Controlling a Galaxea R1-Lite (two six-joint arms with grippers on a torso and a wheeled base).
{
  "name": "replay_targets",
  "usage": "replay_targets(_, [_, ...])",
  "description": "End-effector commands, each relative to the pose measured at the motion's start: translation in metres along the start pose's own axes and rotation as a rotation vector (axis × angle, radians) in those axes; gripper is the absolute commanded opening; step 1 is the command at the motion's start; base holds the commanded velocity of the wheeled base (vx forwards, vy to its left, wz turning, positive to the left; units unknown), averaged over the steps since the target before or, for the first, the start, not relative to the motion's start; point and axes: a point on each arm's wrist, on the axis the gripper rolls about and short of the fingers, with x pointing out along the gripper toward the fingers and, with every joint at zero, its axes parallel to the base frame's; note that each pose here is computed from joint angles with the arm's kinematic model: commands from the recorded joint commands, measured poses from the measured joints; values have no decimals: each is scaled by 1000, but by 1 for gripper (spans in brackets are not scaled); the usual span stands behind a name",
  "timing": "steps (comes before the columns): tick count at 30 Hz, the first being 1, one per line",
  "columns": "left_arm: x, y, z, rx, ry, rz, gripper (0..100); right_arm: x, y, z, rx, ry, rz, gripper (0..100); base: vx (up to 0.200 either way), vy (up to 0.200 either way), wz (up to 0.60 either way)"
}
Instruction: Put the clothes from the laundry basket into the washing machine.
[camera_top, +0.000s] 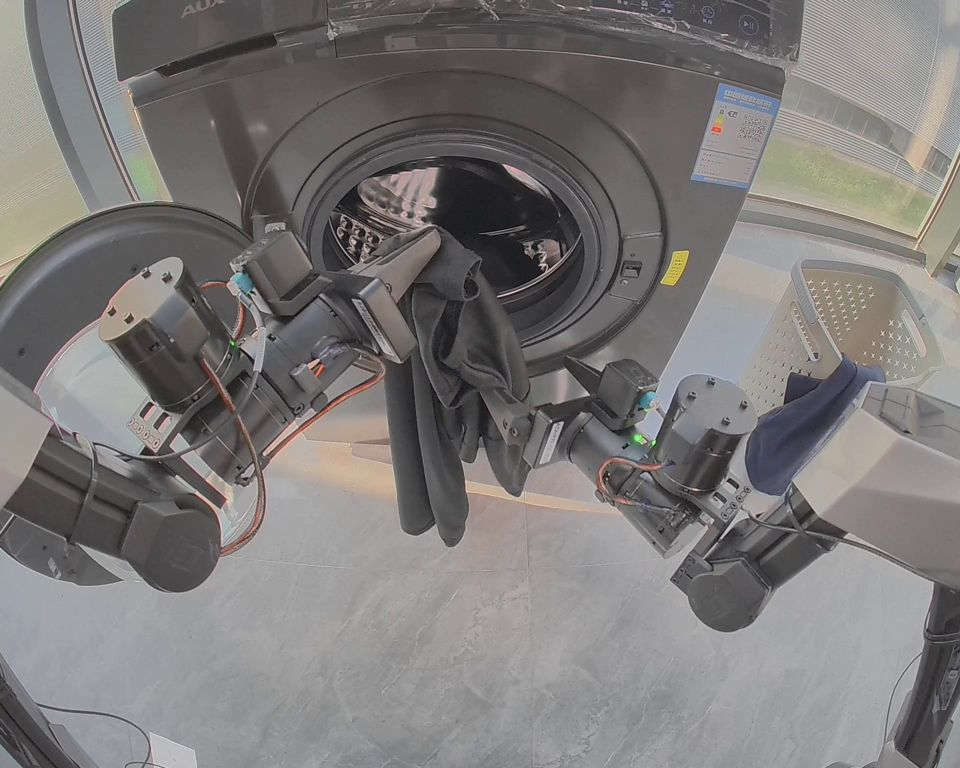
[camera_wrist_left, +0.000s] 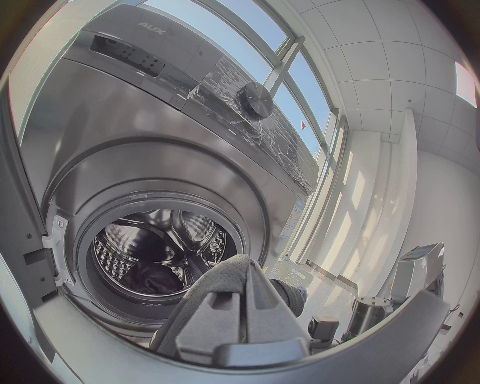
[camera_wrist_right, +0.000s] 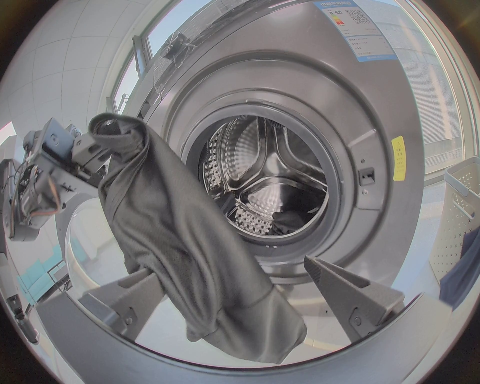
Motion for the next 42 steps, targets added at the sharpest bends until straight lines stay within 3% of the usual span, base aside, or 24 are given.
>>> replay_targets(1, [2,0,2,2,-9,-1,0,-19,-2,-2,-6,50,0,100,0,0,0])
replay_targets(7, [2,-1,2,-2,-9,-5,0,-26,-3,-10,-10,89,3,100,0,0,0])
replay_targets(19, [3,-1,0,-3,-3,-4,0,-2,19,5,-1,-8,56,100,0,0,0])
replay_targets(27, [3,-1,-1,-3,-2,-2,0,9,27,-10,0,-3,70,100,0,0,0])
replay_targets(33, [3,-1,0,-2,-5,-1,0,23,23,-19,-3,-11,59,100,0,0,0])
replay_targets(42, [3,1,1,0,-8,10,0,12,30,-29,-3,36,78,100,0,0,0])
